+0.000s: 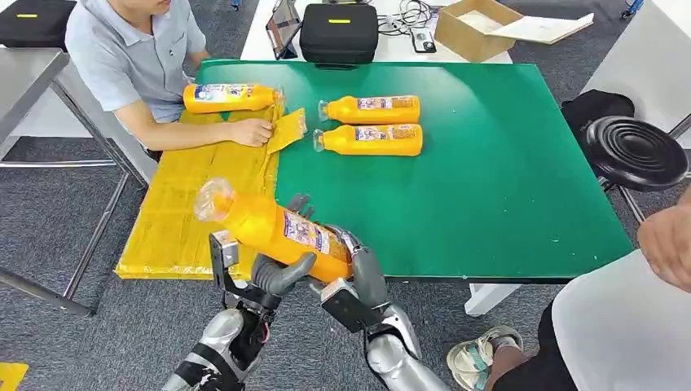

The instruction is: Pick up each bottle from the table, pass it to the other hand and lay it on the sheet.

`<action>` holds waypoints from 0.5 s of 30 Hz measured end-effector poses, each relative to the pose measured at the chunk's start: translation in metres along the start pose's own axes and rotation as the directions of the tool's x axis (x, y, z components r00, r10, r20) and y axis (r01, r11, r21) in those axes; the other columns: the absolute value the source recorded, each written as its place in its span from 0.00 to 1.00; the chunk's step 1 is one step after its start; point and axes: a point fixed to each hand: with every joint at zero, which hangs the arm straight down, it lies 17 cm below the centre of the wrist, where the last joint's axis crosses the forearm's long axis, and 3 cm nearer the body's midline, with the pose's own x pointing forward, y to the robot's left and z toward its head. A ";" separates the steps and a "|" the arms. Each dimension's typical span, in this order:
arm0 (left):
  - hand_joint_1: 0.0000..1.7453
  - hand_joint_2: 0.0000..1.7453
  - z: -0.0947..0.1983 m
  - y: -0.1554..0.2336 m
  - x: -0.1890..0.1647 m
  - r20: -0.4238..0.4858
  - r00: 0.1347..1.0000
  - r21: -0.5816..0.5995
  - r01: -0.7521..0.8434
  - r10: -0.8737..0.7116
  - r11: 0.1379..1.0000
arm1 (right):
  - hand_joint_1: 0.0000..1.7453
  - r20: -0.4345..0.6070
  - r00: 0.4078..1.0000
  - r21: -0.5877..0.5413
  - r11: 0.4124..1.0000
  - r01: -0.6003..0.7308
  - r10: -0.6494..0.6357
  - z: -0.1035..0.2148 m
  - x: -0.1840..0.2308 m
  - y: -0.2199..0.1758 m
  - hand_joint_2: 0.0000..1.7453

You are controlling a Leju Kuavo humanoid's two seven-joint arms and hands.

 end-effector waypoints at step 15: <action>1.00 1.00 0.011 0.023 0.024 0.099 0.980 0.117 -0.182 0.171 0.976 | 0.04 -0.021 0.995 0.086 0.991 0.099 -0.098 -0.002 0.003 0.029 1.00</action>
